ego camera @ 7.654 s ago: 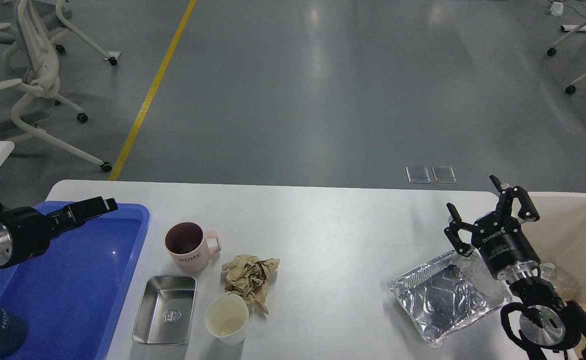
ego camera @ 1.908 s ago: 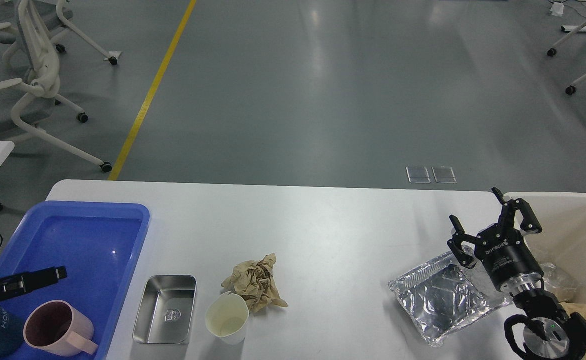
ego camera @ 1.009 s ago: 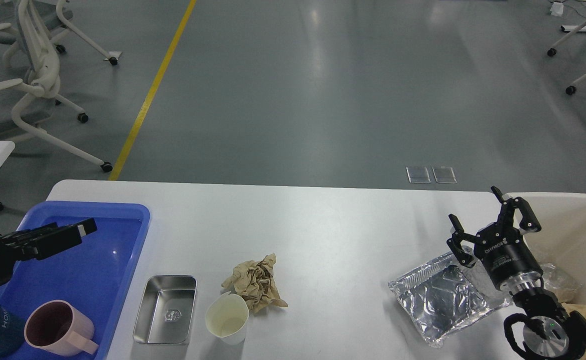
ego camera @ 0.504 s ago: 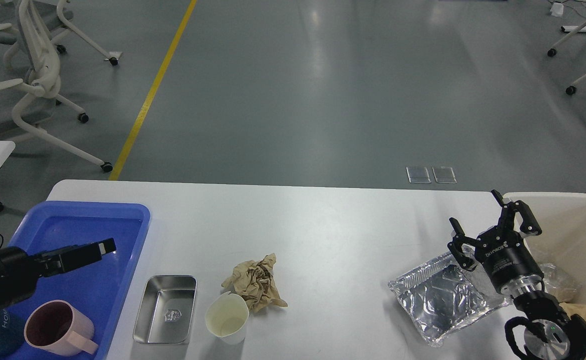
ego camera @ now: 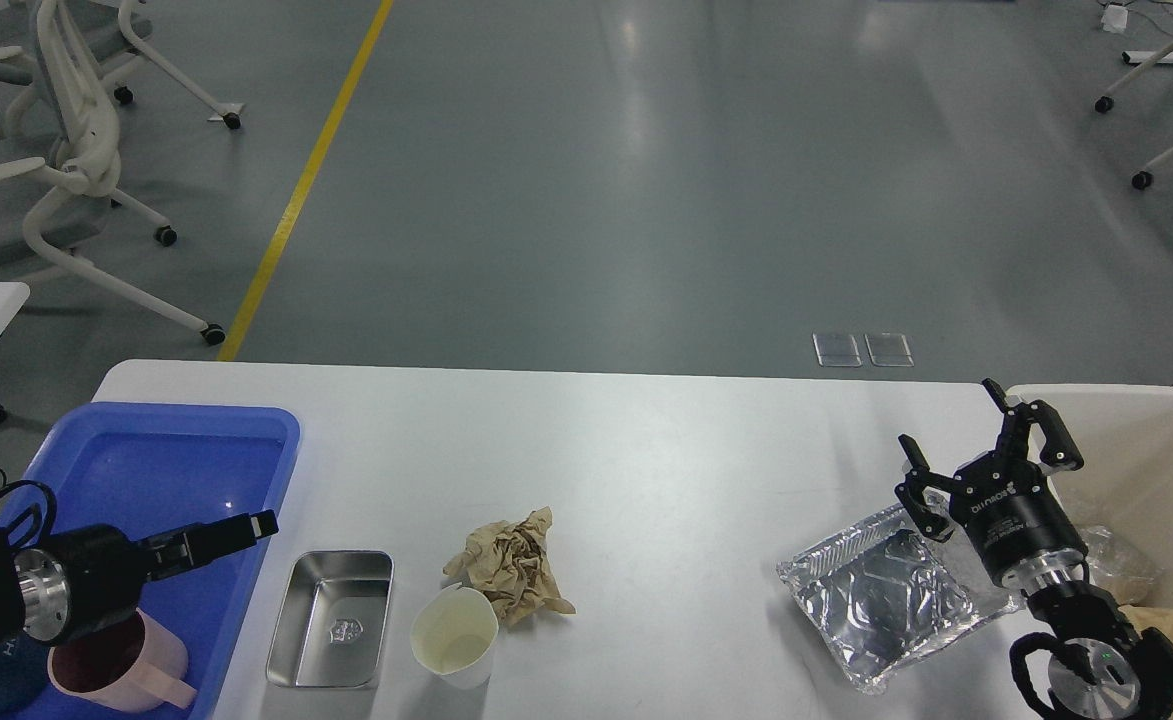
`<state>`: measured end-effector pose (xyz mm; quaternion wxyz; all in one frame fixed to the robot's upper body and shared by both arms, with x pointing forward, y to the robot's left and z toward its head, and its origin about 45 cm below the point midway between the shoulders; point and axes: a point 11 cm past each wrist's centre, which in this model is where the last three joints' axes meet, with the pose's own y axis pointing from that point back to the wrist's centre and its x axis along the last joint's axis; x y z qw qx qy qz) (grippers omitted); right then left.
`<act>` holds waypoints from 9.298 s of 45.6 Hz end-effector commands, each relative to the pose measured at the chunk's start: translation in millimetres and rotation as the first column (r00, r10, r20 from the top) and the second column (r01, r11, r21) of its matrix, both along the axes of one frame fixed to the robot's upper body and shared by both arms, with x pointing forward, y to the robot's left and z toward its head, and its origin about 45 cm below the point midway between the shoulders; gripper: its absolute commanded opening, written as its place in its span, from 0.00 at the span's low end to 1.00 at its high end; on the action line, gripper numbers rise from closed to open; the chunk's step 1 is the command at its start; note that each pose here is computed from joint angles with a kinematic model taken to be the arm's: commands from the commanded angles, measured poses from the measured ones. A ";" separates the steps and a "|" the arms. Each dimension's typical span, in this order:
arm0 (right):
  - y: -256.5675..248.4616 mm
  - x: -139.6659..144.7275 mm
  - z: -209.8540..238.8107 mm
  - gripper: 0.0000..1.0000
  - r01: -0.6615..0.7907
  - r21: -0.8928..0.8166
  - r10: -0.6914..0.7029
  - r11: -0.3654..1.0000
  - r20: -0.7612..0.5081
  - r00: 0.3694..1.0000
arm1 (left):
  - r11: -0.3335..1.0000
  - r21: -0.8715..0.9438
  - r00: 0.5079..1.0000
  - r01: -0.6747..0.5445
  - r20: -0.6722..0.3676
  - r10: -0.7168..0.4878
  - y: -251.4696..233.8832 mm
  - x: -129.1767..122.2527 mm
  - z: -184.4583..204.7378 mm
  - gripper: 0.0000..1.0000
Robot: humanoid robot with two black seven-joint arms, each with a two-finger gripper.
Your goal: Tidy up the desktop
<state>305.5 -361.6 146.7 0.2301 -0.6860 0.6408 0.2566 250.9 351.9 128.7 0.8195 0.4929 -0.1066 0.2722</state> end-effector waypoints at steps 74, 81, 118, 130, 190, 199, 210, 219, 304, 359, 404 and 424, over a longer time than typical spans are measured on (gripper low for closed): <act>-3.1 -1.3 -2.2 1.00 0.014 0.002 -0.014 1.000 -0.006 1.000 | 0.976 0.116 0.974 0.182 -0.158 -0.163 -17.3 -18.9 -59.2 0.03; -2.6 -1.3 -2.4 1.00 0.014 0.003 -0.014 1.000 -0.006 1.000 | 0.975 0.108 0.970 0.194 -0.167 -0.175 -18.0 -17.7 -56.5 0.01; 3.0 3.0 0.1 1.00 0.010 0.013 -0.010 1.000 0.003 1.000 | 0.953 0.294 0.997 0.077 -0.009 -0.077 82.8 60.7 84.9 0.02; 1.8 3.5 1.3 1.00 0.010 0.010 -0.010 1.000 0.006 1.000 | 0.946 0.322 0.999 -0.035 -0.014 0.042 128.0 66.3 65.6 0.02; 1.3 -1.1 -1.7 1.00 0.016 0.015 -0.015 1.000 -0.002 1.000 | 0.825 -0.260 0.845 -0.501 0.059 0.532 118.1 129.5 55.1 0.96; 2.1 0.0 -0.6 1.00 0.011 0.011 -0.011 1.000 0.000 1.000 | 0.615 -0.567 0.734 -0.548 0.027 0.679 119.3 154.0 101.2 0.96; 0.3 1.9 1.9 1.00 -0.011 -0.052 0.010 0.999 -0.003 1.000 | 0.302 -0.805 0.628 -0.511 -0.111 0.770 124.8 165.9 131.8 0.96; -5.4 0.2 2.0 1.00 -0.033 -0.137 0.030 0.990 -0.019 0.999 | 0.047 -0.872 0.570 -0.486 -0.276 0.774 100.0 173.2 112.0 0.96; -111.8 -104.0 79.1 1.00 -0.316 -0.487 0.110 -0.814 -0.663 0.741 | -0.271 -0.807 0.481 -0.525 -0.543 0.688 -16.8 152.4 6.3 0.96; -121.7 -82.3 123.2 1.00 -0.305 -0.459 0.123 -0.834 -0.695 0.709 | -0.323 -0.733 0.508 -0.599 -0.660 0.554 -95.3 106.2 -7.3 0.96; -119.2 -85.1 119.9 1.00 -0.360 -0.506 0.136 -0.784 -0.706 0.695 | -0.393 -0.716 0.483 -0.577 -0.688 0.542 -53.9 59.4 -23.2 0.96; -156.7 -80.0 128.6 1.00 -0.453 -0.507 0.045 -0.733 -0.702 0.711 | -0.381 -0.725 0.493 -0.573 -0.677 0.547 -50.2 60.2 -18.5 0.96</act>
